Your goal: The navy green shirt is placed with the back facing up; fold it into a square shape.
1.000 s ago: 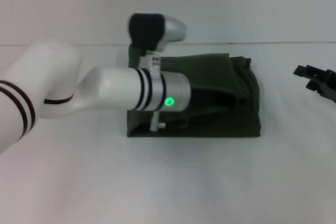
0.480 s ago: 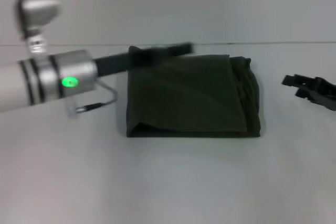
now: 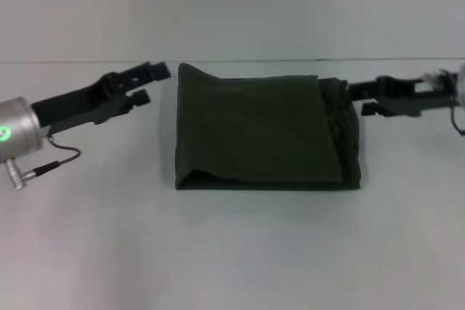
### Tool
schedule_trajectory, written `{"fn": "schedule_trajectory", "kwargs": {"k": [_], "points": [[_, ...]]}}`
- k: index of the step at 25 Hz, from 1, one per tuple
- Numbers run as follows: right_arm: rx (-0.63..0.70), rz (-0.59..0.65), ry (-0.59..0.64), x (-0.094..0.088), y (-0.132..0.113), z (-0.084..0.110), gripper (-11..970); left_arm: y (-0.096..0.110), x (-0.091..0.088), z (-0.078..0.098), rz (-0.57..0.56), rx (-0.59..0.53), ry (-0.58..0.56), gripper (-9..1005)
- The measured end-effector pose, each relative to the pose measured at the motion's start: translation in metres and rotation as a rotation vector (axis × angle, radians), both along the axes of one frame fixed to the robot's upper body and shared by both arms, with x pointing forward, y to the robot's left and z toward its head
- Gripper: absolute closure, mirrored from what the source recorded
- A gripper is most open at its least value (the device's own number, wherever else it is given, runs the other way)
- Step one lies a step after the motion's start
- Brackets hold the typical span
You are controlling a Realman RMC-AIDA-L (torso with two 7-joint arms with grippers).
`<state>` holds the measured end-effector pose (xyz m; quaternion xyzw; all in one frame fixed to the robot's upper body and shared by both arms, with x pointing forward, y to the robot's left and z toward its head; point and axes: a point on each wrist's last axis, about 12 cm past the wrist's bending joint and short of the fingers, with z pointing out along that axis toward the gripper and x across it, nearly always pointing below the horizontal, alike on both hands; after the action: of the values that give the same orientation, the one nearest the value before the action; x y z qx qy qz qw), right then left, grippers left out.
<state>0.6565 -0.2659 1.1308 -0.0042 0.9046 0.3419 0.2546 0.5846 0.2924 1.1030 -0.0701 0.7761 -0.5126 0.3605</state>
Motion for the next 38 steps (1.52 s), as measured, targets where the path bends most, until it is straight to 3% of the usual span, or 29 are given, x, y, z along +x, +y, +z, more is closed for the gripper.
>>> {"fn": "schedule_trajectory", "kwargs": {"k": [6,12,18,27,38], "points": [[-0.137,0.024,0.037,0.017,0.043,0.007,244,0.011,-0.003,0.000,0.043,-0.018,-0.015,58],[-0.163,0.036,0.051,0.016,0.060,-0.001,245,0.009,0.000,0.003,0.044,-0.014,-0.034,59],[-0.178,0.038,0.061,0.013,0.064,-0.009,245,0.004,0.003,0.005,0.036,-0.010,-0.048,60],[-0.193,0.033,0.042,0.014,0.054,-0.004,244,0.001,0.003,0.003,0.038,-0.016,-0.047,61],[-0.222,0.009,0.022,0.011,0.064,-0.021,245,-0.002,0.005,0.004,0.039,-0.016,-0.048,62]]}}
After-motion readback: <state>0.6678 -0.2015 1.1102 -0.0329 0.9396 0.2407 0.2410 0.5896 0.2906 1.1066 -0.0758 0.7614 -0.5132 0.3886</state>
